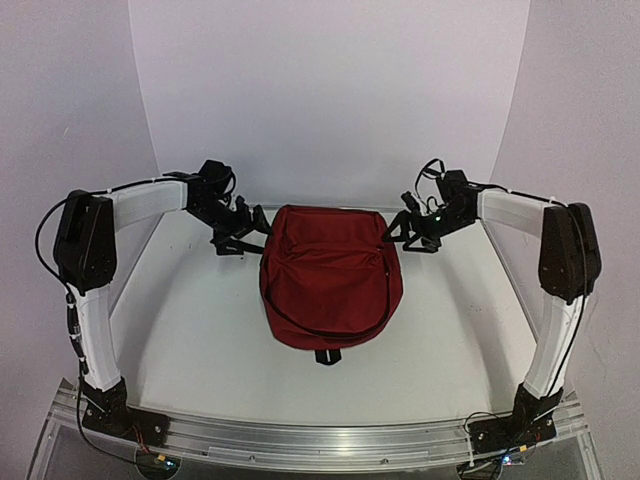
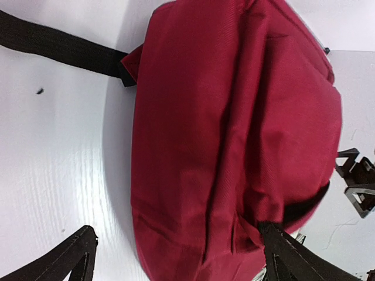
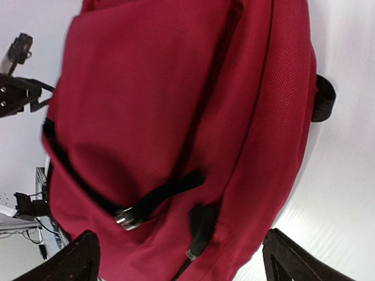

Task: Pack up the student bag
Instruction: Adjust the student bag at the center of the board, then reset both arms

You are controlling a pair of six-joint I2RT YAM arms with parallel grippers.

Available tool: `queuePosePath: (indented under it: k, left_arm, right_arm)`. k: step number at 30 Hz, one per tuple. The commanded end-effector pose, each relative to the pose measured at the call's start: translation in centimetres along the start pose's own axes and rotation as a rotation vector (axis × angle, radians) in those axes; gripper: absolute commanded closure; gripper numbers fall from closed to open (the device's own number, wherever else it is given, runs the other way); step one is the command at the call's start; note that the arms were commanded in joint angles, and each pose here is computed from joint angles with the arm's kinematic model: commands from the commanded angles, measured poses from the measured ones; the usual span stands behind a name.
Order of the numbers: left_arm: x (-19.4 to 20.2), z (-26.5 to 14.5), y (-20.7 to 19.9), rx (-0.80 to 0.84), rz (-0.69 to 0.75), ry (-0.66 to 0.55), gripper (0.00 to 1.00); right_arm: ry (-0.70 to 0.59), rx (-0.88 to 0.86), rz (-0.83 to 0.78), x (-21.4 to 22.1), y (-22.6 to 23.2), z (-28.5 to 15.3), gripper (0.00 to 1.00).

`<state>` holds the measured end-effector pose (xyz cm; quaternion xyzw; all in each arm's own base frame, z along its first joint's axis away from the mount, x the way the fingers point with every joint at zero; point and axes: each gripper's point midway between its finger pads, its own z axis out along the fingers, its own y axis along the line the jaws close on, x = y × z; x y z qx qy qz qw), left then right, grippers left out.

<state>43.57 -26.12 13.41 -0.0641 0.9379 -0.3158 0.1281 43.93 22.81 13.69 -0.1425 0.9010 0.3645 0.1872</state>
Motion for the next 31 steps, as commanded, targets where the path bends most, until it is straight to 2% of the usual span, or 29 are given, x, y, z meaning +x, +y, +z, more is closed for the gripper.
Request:
queuePosePath:
  k: [1,8,13,19,23,27,31]
  left_arm:
    - [-1.6,-7.6,-1.8,-0.035,0.070,-0.115,0.00]
    - [-2.8,-16.7,-2.5,-0.122,0.131,-0.292,0.00]
    - [-0.6,-20.0,-0.6,-0.181,0.086,-0.352,0.00]
    - [5.1,-20.1,4.6,-0.259,-0.022,-0.337,0.00]
    - [8.7,-19.6,7.7,-0.297,-0.079,-0.320,0.00]
    - [10.6,-19.7,9.0,-0.292,-0.115,-0.330,0.00]
    - [10.9,-19.9,9.5,-0.310,-0.129,-0.341,0.00]
  right_arm:
    - [-0.139,0.042,-0.140,-3.0,3.2,-6.0,0.02]
    - [-0.309,0.187,-0.223,-6.0,3.5,-13.5,0.02]
    - [-0.347,0.282,-0.218,-3.6,1.8,-16.9,0.02]
    - [-0.329,0.347,-0.183,1.4,-0.6,-18.4,0.02]
    - [-0.277,0.374,-0.164,4.7,-2.3,-17.6,0.02]
    - [-0.252,0.367,-0.134,6.3,-3.2,-17.0,0.02]
    - [-0.254,0.354,-0.132,6.1,-3.0,-16.9,0.02]
